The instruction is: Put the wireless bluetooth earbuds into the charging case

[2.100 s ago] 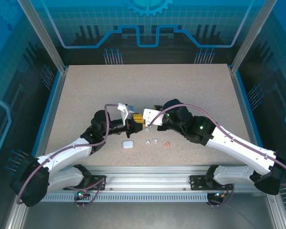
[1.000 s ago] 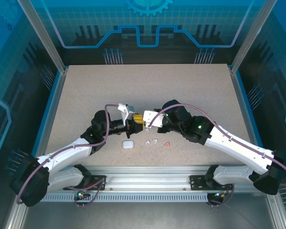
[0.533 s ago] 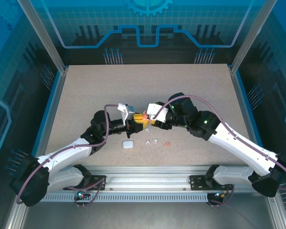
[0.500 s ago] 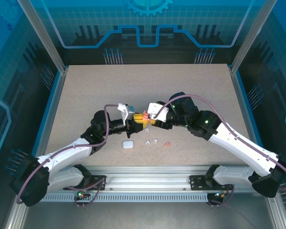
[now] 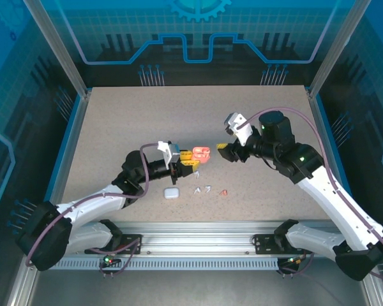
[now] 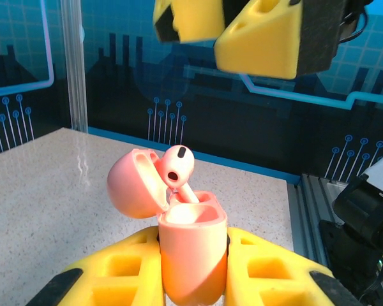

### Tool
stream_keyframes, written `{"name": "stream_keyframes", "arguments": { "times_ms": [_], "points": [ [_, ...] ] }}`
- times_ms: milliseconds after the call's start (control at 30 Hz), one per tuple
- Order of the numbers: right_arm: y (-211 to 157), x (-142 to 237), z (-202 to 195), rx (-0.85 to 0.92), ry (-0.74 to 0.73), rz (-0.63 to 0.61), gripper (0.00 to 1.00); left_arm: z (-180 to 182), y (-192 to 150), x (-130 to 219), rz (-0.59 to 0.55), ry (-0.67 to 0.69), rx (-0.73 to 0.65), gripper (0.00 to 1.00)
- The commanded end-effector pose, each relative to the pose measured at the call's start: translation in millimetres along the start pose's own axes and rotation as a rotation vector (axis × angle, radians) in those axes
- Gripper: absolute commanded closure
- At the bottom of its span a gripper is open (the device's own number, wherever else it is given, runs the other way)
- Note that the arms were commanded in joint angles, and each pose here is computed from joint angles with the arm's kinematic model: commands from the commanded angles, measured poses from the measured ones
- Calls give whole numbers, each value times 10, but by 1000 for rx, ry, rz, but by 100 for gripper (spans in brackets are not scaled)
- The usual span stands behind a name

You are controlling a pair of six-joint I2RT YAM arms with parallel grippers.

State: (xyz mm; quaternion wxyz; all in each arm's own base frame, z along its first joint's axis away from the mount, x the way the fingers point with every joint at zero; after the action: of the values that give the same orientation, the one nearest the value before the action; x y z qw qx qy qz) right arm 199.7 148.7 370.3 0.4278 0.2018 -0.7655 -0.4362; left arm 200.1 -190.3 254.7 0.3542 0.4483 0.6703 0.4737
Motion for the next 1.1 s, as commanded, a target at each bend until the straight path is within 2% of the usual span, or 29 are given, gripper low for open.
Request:
{"name": "stream_keyframes", "arguments": {
  "times_ms": [0, 167, 267, 433, 633, 833, 1067],
  "points": [
    [53, 51, 0, -172, 136, -74, 37, -47, 64, -11, -54, -28, -100, 100],
    [138, 83, 28, -321, 266, -148, 30, -43, 74, -16, -58, -24, -108, 100],
    [167, 68, 39, -415, 320, -134, 28, -40, 78, -19, -62, -24, -109, 100],
    [95, 38, 5, -480, 254, -46, 28, -41, 99, -11, -95, -21, -108, 100],
    [-322, -97, -9, -572, 75, 158, 28, -62, 123, 36, -135, -3, -101, 100],
    [-909, -362, 139, -699, 37, 357, 35, -91, 107, 118, -136, 32, -124, 100],
    [-1565, -716, 399, -806, 87, 527, 45, -141, 130, 200, -130, 54, -144, 100]
  ]
}}
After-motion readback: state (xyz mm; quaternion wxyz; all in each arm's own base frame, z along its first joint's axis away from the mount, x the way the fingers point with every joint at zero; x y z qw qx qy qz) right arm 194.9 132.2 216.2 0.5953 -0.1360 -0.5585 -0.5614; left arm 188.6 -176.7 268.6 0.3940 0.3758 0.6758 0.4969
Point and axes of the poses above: each hand's point on the last joint's axis, 136 mm out from that joint toward the fingers, its own x axis back along the fingers, its own z axis along the line the jaws close on, y = z × x, the point moved 10 cm from there along x, back along the fingers, and after that the axes turned 12 degrees about x, right-handed, at the moved point
